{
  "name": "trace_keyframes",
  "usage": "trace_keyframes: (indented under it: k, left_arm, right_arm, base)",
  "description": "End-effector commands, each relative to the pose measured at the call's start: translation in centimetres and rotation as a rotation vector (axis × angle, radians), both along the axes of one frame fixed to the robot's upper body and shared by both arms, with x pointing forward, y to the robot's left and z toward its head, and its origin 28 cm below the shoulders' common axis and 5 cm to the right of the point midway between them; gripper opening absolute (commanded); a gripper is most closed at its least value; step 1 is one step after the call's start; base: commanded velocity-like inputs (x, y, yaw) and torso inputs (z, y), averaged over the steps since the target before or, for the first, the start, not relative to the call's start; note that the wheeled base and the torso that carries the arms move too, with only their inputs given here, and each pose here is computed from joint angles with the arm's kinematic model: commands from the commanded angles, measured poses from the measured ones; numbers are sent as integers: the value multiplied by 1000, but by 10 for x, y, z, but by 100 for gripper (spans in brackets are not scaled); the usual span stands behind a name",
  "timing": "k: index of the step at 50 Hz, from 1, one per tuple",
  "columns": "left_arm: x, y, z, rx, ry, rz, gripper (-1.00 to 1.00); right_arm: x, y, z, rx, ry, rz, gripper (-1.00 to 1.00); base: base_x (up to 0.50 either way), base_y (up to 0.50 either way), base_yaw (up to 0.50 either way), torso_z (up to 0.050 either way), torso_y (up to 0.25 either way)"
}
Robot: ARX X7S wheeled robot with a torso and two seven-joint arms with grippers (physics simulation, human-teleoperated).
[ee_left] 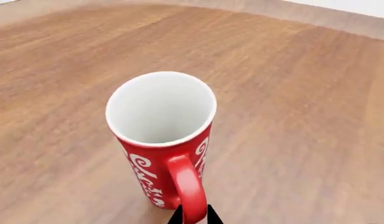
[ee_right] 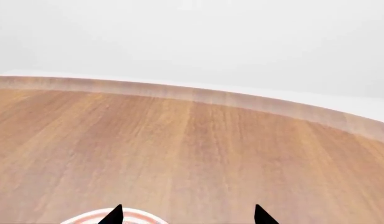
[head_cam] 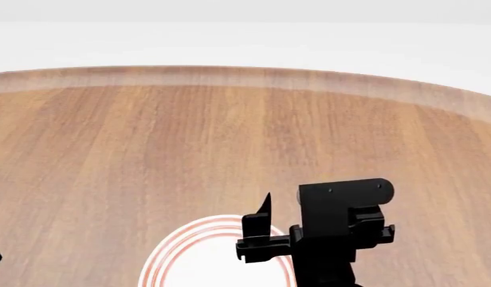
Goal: Pick up the red mug and put it on the plate
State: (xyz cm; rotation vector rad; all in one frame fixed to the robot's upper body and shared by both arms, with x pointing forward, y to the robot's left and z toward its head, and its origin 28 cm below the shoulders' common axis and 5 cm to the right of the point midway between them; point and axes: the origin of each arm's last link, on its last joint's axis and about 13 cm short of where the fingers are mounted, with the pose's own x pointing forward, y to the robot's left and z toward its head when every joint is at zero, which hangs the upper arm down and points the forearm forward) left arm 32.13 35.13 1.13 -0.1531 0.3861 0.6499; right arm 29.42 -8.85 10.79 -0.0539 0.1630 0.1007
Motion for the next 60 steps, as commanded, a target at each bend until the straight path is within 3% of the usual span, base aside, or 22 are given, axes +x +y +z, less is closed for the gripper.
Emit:
trace_keyframes:
  k: [1, 5, 10, 24, 44, 52, 56, 60]
  left_arm:
    - [23, -17, 21, 66, -41, -159, -100]
    - [38, -36, 33, 71, -66, -285, -100]
    - [49, -65, 43, 137, -65, -435, -100]
    - [40, -118, 49, 130, -88, -686, -100]
    - [33, -162, 47, 116, -87, -946, -100]
    - [15, -184, 44, 104, -69, -1089, -100]
    - [9, -189, 42, 60, -64, -1143, -100]
    - [4, -193, 40, 77, -56, -1166, -100]
  right_arm:
    - [-1, 1, 0, 1, 0, 3, 100]
    - [0, 0, 0, 1, 2, 1, 100]
    - [-1, 0, -1, 5, 3, 2, 100]
    - [0, 2, 2, 3, 3, 1, 100]
    - [-1, 1, 6, 14, -5, -2, 100]
    - [0, 1, 3, 17, 1, -3, 100]
    - [0, 1, 4, 17, 0, -3, 100]
    - [0, 1, 4, 18, 1, -4, 100]
  base:
    - [0, 0, 0, 0, 0]
    - [0, 0, 0, 0, 2]
    - [0, 0, 0, 0, 0]
    - [0, 0, 0, 0, 0]
    - [0, 0, 0, 0, 0]
    - [0, 0, 0, 0, 0]
    - [0, 0, 0, 0, 0]
    - [0, 0, 0, 0, 0]
